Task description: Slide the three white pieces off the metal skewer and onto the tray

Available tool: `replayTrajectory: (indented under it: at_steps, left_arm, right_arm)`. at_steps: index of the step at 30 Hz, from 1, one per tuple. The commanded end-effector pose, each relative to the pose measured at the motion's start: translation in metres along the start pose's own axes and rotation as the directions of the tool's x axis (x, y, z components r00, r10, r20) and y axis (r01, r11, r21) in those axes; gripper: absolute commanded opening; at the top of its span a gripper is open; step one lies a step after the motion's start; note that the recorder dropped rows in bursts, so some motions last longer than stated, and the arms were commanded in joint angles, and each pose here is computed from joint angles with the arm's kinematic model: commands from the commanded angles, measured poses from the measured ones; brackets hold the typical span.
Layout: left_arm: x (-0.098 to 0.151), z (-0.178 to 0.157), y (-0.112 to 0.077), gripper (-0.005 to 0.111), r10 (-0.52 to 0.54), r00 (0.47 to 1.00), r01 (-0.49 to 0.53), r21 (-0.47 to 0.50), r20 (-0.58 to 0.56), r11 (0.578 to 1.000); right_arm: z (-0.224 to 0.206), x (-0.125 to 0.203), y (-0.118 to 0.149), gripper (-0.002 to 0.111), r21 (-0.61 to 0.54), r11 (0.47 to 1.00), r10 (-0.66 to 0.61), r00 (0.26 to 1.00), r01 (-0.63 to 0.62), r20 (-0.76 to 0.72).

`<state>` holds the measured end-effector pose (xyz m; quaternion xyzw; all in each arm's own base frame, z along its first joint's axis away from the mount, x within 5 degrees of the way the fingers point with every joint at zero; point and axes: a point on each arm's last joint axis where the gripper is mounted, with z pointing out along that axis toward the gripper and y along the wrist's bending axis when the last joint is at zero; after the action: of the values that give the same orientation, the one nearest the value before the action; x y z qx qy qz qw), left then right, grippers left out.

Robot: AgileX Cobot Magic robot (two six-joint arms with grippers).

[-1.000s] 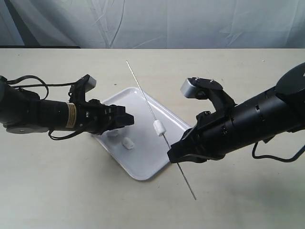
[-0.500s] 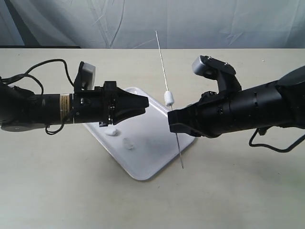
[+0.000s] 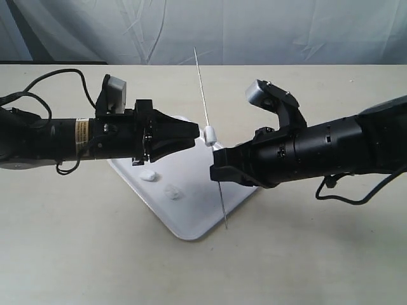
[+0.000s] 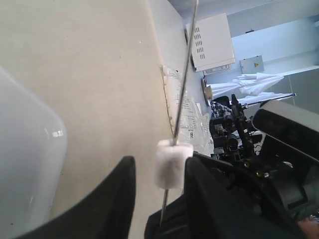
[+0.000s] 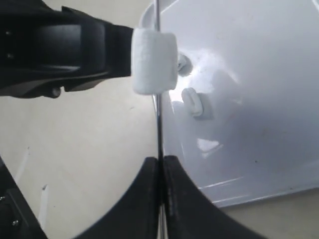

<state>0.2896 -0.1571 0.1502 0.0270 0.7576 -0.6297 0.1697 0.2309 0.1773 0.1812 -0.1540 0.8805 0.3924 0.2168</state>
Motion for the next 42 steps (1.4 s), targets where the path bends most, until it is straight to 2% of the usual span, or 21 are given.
replayTrajectory:
  at_steps: [1, 14, 28, 37, 42]
  left_arm:
    - [-0.001, 0.000, -0.004, 0.032, 0.009, 1.000, -0.009, 0.014, -0.004, 1.000]
    - [0.007, 0.015, -0.011, 0.031, 0.017, 0.999, -0.016, 0.039, -0.034, 0.999]
    - [0.008, 0.015, -0.011, 0.021, 0.024, 0.998, -0.022, 0.036, -0.050, 0.999]
    - [-0.001, 0.002, -0.006, 0.010, 0.024, 1.000, -0.024, 0.018, -0.011, 1.000]
    - [-0.008, -0.003, -0.004, 0.010, 0.029, 0.999, -0.030, 0.014, 0.013, 0.999]
  right_arm:
    - [0.001, -0.001, 0.003, -0.001, -0.042, 0.999, -0.016, 1.000, 0.016, 0.002]
    - [0.012, 0.006, 0.003, -0.001, -0.152, 0.988, -0.009, 0.999, 0.002, -0.044]
    - [0.012, 0.006, 0.002, -0.001, -0.141, 0.990, -0.029, 0.999, 0.023, -0.041]
    - [0.011, 0.011, 0.004, -0.001, -0.174, 0.982, -0.092, 0.992, 0.075, -0.091]
    - [0.010, 0.021, 0.005, -0.001, -0.210, 0.972, -0.141, 0.975, 0.104, -0.171]
